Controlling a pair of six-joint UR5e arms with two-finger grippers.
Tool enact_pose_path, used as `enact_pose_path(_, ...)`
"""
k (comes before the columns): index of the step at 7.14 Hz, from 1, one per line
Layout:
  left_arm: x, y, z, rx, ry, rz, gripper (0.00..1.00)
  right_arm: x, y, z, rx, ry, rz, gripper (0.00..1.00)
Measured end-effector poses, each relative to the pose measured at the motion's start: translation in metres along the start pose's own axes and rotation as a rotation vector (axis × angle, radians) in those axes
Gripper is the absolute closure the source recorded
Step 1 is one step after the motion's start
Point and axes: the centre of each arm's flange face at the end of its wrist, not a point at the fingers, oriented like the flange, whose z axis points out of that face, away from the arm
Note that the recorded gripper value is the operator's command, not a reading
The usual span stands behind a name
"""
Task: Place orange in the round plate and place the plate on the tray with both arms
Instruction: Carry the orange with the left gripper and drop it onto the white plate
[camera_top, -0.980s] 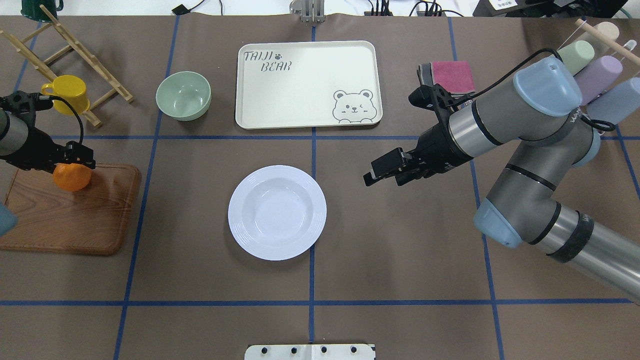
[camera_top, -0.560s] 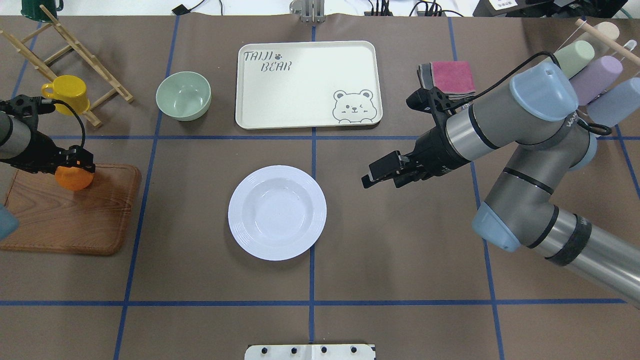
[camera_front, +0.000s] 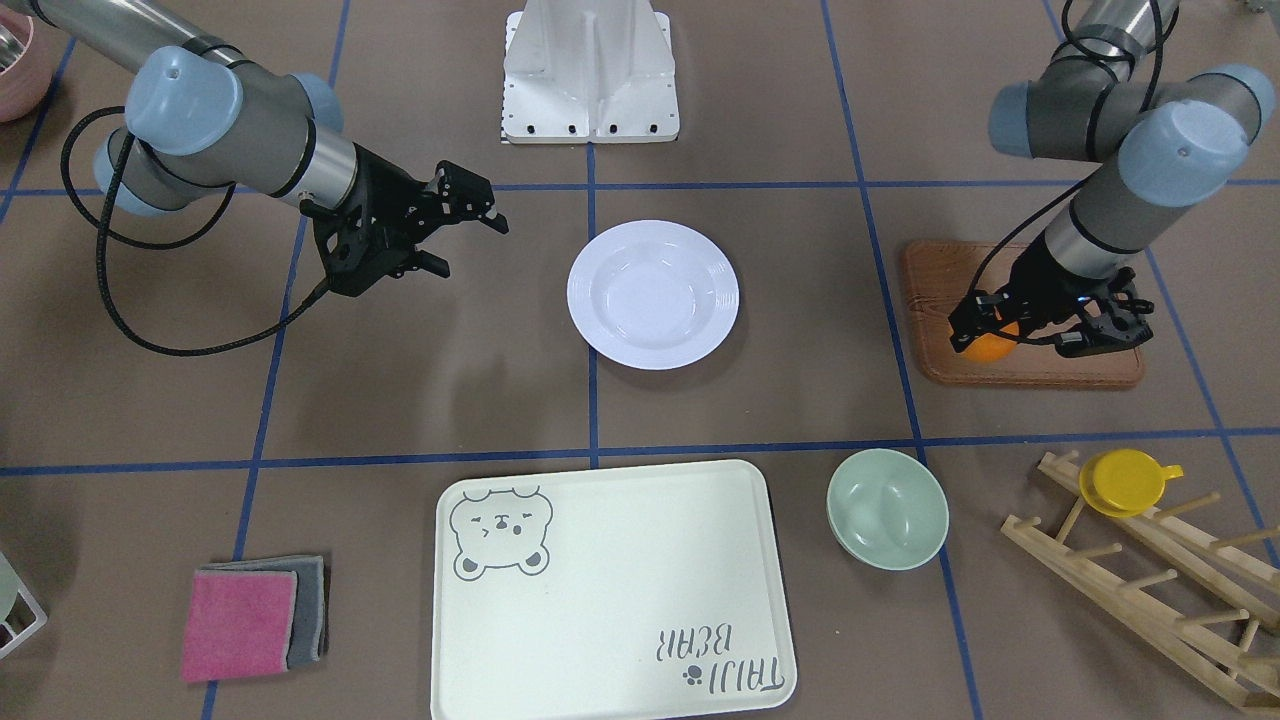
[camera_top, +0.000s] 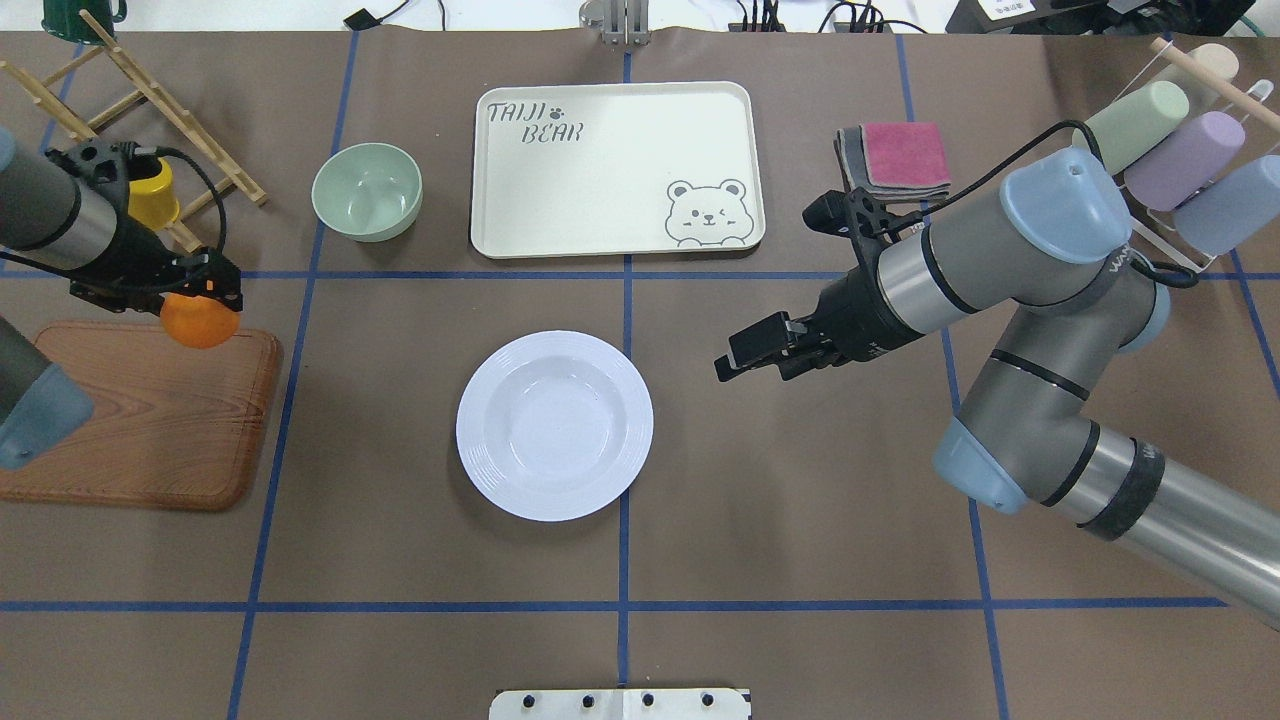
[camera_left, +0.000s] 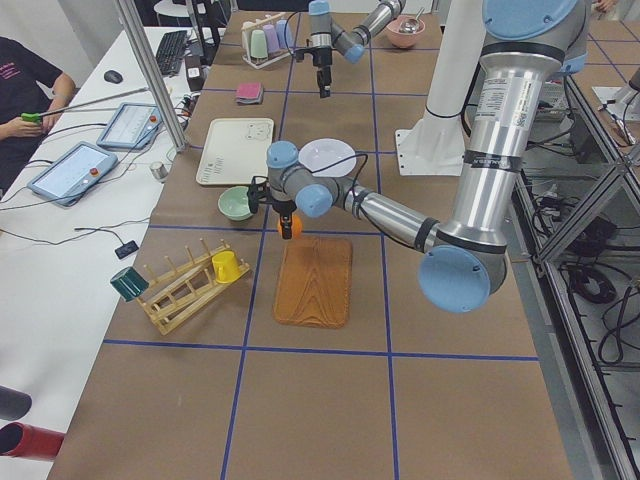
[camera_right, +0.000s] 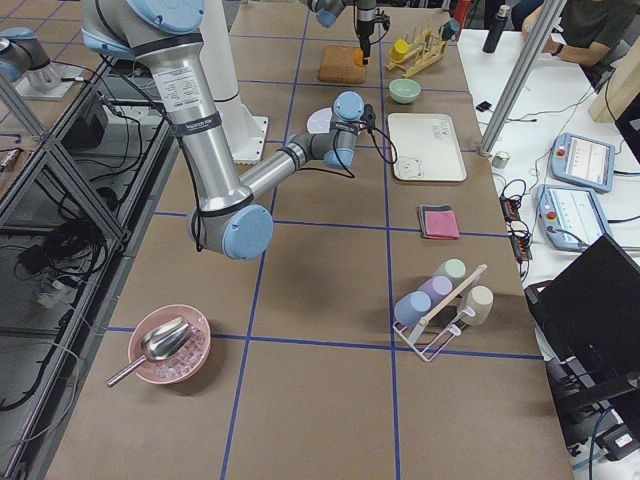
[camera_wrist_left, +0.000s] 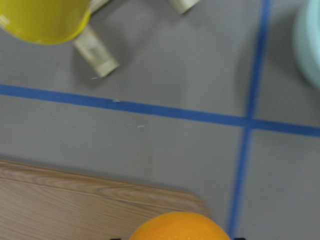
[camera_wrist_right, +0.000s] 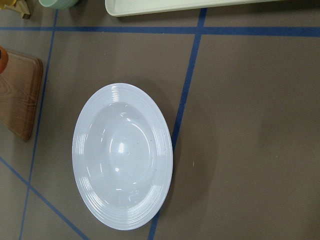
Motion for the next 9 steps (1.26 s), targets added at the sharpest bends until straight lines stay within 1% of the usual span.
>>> enact_pose_path(1, 0.059, 0.009, -0.009, -0.004, 0.003, -0.031, 0.30, 0.001, 0.002, 0.008, 0.028, -0.029, 0.012, 0.00)
enact_pose_path(3, 0.173, 0.045, -0.012, -0.001, -0.013, -0.060, 0.29, 0.001, 0.011, 0.024, 0.092, -0.090, 0.043, 0.00)
enact_pose_path(4, 0.212, 0.063, -0.015, -0.007, -0.014, -0.065, 0.29, 0.000, 0.017, 0.033, 0.122, -0.115, 0.060, 0.00)
enact_pose_path(6, 0.255, 0.102, -0.004, -0.025, -0.011, -0.052, 0.28, -0.001, 0.030, 0.052, 0.160, -0.134, 0.077, 0.00)
enact_pose_path(7, 0.267, 0.119, 0.002, -0.039, -0.006, -0.049, 0.24, 0.000, 0.036, 0.057, 0.170, -0.137, 0.076, 0.00)
enact_pose_path(8, 0.276, 0.129, 0.005, -0.044, 0.000, -0.046, 0.01, 0.007, 0.040, 0.060, 0.174, -0.142, 0.070, 0.00)
enact_pose_path(9, 0.282, 0.134, 0.008, -0.038, 0.008, -0.040, 0.01, 0.015, 0.043, 0.063, 0.178, -0.148, 0.064, 0.00)
